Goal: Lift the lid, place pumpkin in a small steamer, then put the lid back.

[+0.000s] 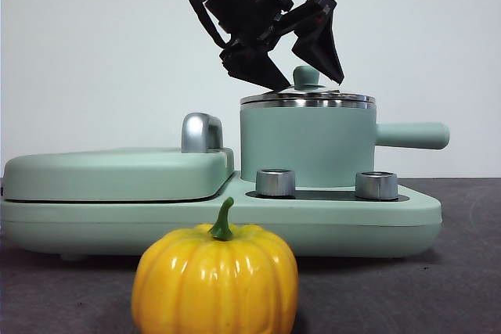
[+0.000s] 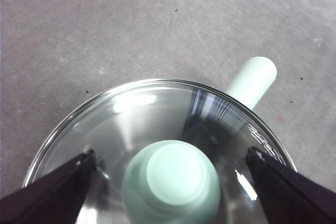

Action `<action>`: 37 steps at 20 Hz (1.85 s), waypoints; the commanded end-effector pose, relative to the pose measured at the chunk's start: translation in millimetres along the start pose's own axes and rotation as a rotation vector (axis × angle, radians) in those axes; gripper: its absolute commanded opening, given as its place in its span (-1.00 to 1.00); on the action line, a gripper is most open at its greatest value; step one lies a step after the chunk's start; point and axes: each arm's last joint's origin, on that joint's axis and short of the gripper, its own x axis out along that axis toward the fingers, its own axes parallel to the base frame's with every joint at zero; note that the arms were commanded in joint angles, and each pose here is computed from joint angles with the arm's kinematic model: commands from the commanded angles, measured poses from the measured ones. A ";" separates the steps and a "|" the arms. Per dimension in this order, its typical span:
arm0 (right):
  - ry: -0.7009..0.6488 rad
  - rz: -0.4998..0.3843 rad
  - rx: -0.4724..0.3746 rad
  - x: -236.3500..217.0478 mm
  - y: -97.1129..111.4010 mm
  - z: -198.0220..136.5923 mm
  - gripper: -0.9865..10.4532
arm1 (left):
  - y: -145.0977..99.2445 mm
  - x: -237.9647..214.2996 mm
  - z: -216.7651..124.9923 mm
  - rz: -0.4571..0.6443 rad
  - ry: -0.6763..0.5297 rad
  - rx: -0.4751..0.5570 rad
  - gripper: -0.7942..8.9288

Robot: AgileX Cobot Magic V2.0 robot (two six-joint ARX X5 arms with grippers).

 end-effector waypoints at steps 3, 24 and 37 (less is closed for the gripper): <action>-0.009 0.007 -0.003 -1.0 1.6 3.6 -0.04 | -2.6 5.0 4.5 0.003 -0.014 0.034 -0.14; -0.008 0.008 0.017 -0.9 1.5 3.6 -0.04 | -6.5 -30.8 35.5 0.026 -0.079 0.062 -0.73; 0.347 0.214 0.223 72.4 -5.7 4.5 -0.04 | 15.0 -179.9 46.6 0.174 -0.088 -0.016 -0.73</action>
